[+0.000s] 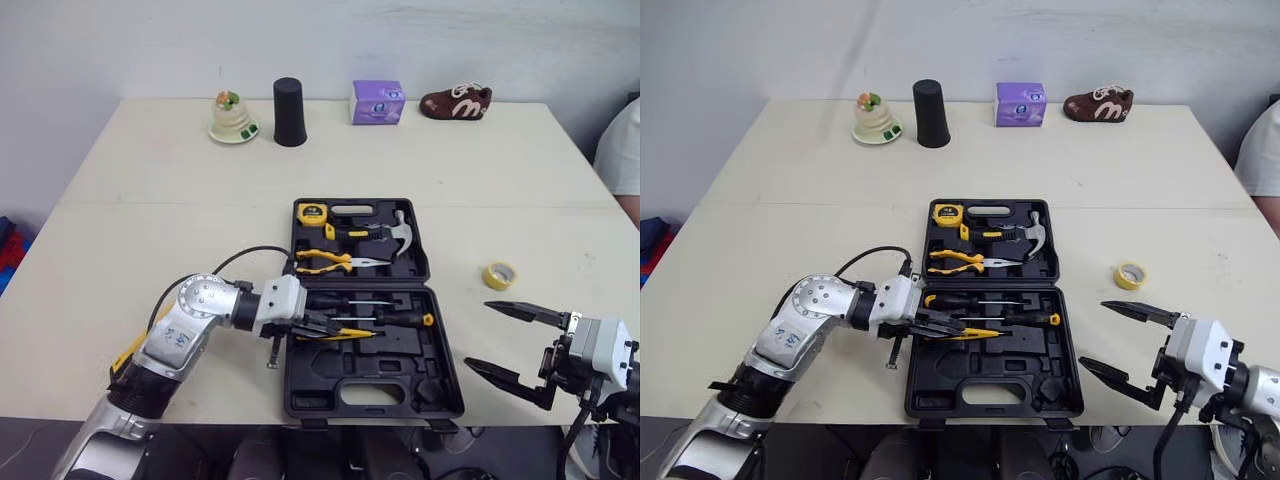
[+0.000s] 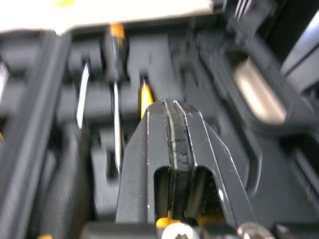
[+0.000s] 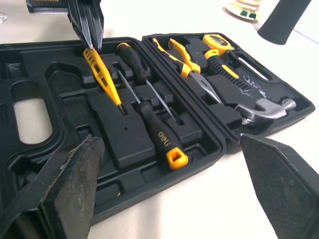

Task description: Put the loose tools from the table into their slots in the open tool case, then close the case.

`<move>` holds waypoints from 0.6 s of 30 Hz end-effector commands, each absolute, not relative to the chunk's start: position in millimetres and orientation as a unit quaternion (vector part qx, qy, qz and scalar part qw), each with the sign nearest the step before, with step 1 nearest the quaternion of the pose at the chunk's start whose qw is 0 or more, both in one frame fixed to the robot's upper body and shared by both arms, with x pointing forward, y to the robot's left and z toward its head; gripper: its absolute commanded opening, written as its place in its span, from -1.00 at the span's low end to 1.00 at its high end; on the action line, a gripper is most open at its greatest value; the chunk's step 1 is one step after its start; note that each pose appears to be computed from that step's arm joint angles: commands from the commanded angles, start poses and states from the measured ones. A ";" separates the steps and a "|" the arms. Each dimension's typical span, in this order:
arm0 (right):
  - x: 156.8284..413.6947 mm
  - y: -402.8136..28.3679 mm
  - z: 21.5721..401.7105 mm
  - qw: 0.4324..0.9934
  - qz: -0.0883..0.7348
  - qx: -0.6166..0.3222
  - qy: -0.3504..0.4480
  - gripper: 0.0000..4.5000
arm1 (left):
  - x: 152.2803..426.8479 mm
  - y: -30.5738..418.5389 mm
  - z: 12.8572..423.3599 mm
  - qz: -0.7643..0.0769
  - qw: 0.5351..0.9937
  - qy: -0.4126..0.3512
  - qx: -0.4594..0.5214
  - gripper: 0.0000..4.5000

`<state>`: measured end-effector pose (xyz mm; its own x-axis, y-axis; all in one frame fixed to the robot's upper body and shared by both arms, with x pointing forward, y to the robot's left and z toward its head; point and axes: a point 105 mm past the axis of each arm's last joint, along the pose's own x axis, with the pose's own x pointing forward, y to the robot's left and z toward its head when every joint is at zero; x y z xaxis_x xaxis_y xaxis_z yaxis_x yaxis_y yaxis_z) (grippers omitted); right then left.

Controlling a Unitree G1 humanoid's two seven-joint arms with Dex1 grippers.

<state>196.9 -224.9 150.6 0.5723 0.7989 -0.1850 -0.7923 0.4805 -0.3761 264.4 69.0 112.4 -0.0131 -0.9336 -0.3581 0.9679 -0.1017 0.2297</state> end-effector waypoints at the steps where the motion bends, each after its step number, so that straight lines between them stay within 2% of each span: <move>1: 194.4 -222.7 153.1 0.858 0.464 -0.220 -0.020 1.00 | 264.0 65.5 98.6 -0.707 0.672 0.060 0.211 -0.99; 14: 188.2 -217.1 148.5 0.858 0.469 -0.208 -0.015 1.00 | 271.7 68.8 68.0 -0.657 0.699 0.157 0.235 -0.99; 18: 188.9 -219.2 148.5 0.859 0.468 -0.207 -0.011 1.00 | 273.4 65.4 69.0 -0.637 0.724 0.174 0.199 -0.99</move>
